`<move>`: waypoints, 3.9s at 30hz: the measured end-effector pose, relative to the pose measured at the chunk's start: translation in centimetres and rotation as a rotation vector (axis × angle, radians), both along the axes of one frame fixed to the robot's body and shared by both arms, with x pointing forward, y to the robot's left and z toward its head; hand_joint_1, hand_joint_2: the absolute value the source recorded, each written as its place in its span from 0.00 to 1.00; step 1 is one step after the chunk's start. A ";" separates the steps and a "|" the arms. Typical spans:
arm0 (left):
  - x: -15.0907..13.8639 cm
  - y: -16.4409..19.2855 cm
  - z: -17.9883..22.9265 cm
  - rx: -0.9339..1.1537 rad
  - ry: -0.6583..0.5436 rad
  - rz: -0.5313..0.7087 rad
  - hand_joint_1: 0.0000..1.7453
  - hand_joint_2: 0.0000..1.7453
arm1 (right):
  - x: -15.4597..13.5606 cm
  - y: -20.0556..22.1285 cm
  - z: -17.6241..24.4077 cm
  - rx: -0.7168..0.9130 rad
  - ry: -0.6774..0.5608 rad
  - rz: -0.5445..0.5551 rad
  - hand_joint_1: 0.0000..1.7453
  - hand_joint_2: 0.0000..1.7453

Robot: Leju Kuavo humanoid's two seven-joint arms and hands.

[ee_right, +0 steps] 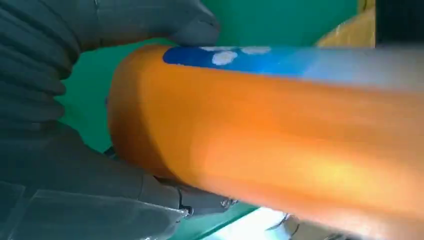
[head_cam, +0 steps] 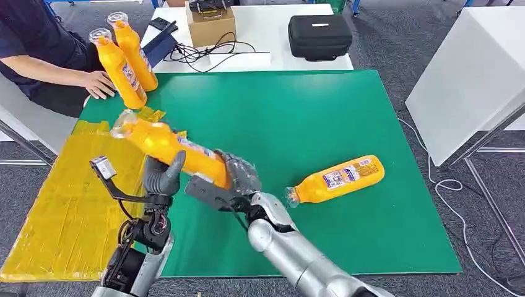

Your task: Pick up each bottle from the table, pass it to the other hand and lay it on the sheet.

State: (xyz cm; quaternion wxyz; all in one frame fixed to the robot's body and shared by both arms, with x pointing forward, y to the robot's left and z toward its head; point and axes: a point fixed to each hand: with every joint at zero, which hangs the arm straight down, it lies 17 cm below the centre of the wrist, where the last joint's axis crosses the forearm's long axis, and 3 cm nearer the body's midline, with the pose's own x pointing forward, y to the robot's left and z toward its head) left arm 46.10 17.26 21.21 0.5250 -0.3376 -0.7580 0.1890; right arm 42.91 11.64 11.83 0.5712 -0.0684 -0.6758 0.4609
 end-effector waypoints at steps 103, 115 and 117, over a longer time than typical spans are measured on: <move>0.6 18.9 -20.0 1.609 0.146 0.540 0.00 0.00 | 6.1 -21.0 9.1 0.067 -0.273 0.073 0.00 1.00; -0.3 19.9 -13.6 1.127 0.086 0.557 0.00 0.00 | 8.6 -35.0 5.5 -0.254 -0.200 0.084 0.00 1.00; -0.2 19.5 -12.6 1.108 0.056 0.553 0.00 0.00 | 8.6 -36.1 5.2 -0.273 -0.186 0.075 0.00 1.00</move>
